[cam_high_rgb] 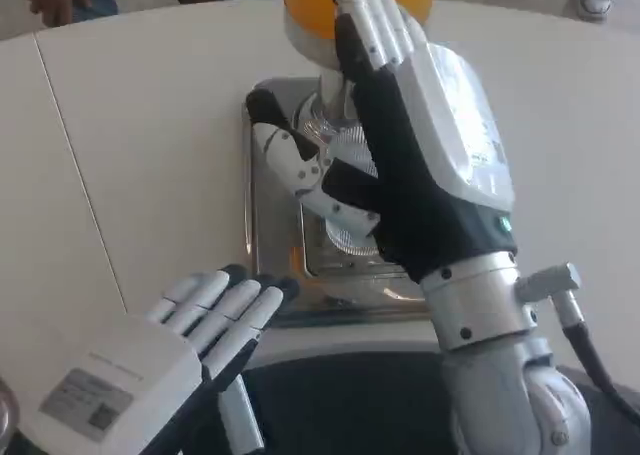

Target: Grasp the cup under the faucet to collect the drink, then remove the cup.

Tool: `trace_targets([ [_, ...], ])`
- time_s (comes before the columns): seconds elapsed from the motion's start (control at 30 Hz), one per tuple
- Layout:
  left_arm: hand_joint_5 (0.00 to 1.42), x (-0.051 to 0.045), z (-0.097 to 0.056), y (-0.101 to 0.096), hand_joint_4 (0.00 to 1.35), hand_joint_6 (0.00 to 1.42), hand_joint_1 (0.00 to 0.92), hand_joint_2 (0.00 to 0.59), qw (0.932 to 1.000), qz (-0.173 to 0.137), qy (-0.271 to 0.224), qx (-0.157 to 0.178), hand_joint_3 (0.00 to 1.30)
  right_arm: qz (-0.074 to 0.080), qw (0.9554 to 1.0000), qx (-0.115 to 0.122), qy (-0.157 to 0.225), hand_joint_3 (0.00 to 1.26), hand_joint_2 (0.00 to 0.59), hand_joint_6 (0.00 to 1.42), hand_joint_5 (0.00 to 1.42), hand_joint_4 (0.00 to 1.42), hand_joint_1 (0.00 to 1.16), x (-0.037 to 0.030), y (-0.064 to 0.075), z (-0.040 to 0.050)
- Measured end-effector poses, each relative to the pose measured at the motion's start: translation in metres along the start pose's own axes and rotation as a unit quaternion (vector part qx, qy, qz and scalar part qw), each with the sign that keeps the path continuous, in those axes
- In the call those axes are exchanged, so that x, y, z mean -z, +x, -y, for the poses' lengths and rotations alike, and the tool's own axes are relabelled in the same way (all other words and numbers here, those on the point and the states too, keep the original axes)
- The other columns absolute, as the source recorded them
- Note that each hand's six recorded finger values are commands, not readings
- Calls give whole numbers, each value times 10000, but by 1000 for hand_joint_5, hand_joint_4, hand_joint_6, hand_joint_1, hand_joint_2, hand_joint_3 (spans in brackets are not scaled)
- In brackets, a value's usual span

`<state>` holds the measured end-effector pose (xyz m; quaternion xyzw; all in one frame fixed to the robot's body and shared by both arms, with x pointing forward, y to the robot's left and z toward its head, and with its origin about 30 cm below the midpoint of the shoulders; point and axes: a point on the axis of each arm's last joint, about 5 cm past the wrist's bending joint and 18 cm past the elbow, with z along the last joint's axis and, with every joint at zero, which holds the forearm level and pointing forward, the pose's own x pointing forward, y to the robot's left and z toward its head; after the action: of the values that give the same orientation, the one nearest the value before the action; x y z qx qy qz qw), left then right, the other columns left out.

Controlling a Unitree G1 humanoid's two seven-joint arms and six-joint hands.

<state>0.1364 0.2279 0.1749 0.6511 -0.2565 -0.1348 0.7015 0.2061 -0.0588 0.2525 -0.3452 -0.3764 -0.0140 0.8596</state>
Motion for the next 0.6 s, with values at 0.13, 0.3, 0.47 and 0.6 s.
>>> trace_targets([
  [0.13,0,7,-1,-11,0,62,121,97,10000,5,22,58,0,14,9998,90,-163,0,451,0,0,0,443,-4,-28,31],
  [0.3,0,6,2,-14,0,62,119,97,10000,3,17,72,0,-79,9994,64,-323,1,446,0,0,0,449,27,-99,33],
  [0.47,0,1,9,-23,0,63,112,99,9999,-3,-1,129,0,-7,9989,240,-406,4,444,0,0,0,454,14,-128,70],
  [0.6,0,1,13,-30,0,63,109,99,9998,-30,-9,171,0,-35,9985,298,-463,4,443,0,0,0,457,29,-166,106],
])
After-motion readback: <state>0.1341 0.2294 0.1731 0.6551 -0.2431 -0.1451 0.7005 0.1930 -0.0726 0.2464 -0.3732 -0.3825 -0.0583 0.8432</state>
